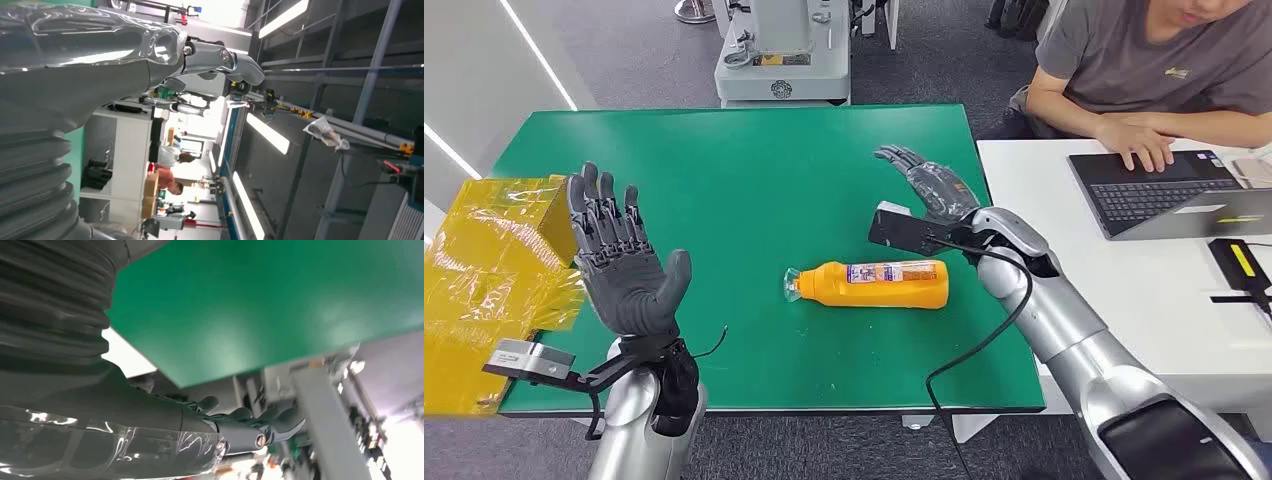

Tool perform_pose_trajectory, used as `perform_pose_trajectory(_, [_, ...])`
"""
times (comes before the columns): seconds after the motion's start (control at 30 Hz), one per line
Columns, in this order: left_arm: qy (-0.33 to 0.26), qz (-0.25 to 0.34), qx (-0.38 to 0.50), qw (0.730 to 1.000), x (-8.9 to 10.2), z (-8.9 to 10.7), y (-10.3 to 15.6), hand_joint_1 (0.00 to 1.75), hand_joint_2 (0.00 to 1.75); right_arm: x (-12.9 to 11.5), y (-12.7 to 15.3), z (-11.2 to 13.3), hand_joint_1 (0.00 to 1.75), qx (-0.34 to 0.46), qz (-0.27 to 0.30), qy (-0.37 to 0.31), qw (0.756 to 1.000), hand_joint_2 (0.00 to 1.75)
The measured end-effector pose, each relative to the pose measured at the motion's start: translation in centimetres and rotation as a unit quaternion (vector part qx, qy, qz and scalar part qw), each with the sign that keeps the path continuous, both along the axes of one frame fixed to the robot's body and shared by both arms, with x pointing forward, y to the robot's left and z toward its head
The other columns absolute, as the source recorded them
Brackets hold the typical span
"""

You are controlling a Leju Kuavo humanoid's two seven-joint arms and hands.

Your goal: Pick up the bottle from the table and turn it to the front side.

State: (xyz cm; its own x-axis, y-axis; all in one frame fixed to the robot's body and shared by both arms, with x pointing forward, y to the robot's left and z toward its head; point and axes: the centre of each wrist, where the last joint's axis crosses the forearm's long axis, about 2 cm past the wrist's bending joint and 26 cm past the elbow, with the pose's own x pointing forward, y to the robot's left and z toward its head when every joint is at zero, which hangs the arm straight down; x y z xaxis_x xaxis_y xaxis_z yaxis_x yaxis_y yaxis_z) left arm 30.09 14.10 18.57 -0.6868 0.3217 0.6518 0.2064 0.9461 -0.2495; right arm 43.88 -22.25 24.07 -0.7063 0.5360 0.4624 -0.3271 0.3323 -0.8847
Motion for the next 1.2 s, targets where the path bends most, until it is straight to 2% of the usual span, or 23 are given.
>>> perform_pose_trajectory(0.27, [0.001, -0.003, -0.010, 1.000, 0.1, 0.3, -0.3, 0.00, 1.75, 1.6, 0.1, -0.6, 0.00, -0.015, 0.044, 0.091, 0.995, 1.75])
perform_pose_trajectory(0.53, [0.001, -0.007, -0.008, 1.000, 0.0, 0.2, -0.4, 0.00, 1.75, 1.7, -1.4, -3.8, 0.00, -0.038, 0.024, 0.172, 0.984, 1.75])
perform_pose_trajectory(1.2, [0.010, -0.023, -0.004, 1.000, -0.3, 0.3, -1.0, 0.00, 1.75, -0.4, -3.9, -9.6, 0.00, -0.093, -0.043, 0.230, 0.968, 1.75])
